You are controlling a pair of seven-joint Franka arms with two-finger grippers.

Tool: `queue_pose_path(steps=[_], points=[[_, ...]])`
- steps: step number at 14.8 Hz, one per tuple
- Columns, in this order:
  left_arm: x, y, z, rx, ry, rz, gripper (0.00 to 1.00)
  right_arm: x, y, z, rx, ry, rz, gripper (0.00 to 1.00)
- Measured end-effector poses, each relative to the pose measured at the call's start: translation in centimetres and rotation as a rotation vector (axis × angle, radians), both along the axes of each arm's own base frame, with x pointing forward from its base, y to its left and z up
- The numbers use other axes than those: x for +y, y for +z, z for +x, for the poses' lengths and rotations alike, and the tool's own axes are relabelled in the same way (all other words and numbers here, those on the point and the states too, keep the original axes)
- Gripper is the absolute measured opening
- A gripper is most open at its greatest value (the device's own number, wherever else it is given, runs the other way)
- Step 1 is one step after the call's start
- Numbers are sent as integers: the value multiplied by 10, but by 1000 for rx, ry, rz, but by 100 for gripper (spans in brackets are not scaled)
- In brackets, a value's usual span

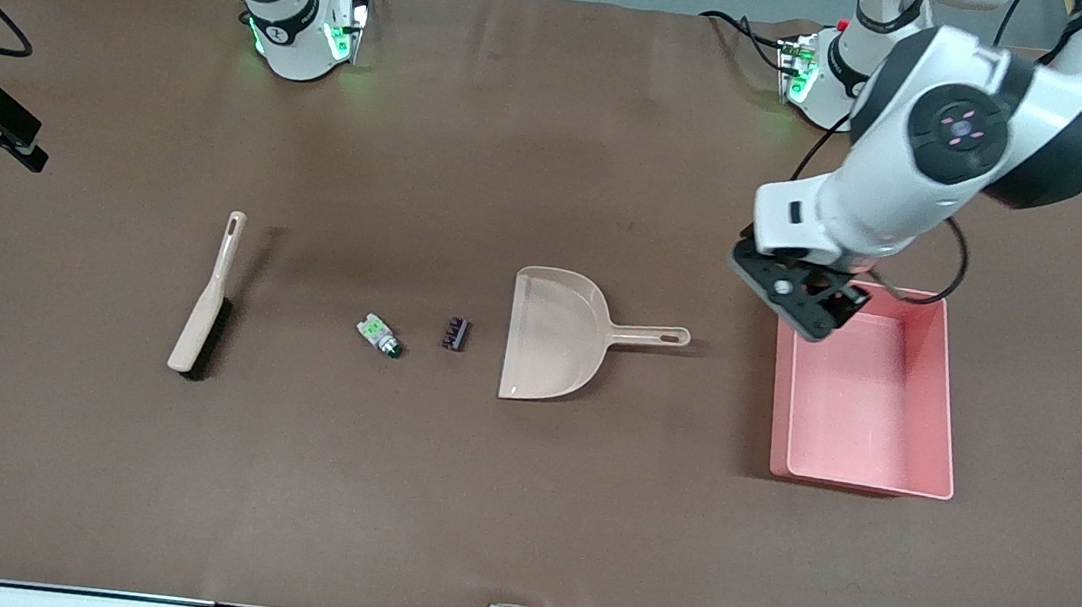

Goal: Clean e-waste and dump in bin
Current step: 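Reach the left gripper down to the white dustpan handle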

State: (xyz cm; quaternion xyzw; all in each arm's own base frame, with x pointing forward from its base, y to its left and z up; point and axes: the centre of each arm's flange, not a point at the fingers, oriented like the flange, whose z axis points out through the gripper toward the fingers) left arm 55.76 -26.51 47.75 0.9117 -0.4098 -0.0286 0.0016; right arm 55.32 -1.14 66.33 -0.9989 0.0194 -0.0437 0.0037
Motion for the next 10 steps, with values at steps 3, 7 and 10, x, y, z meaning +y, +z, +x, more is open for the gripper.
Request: queue_pose_path(steps=[3,7,10], points=[[-39,-43,-4,-10,-162,57,99,0,0,0,0,0,0,100],[-74,-84,-4,-39,-287,63,98,3,-10,3,26,6,2,100],[-79,-104,0,-35,-341,47,98,19,-52,23,100,36,-6,100]])
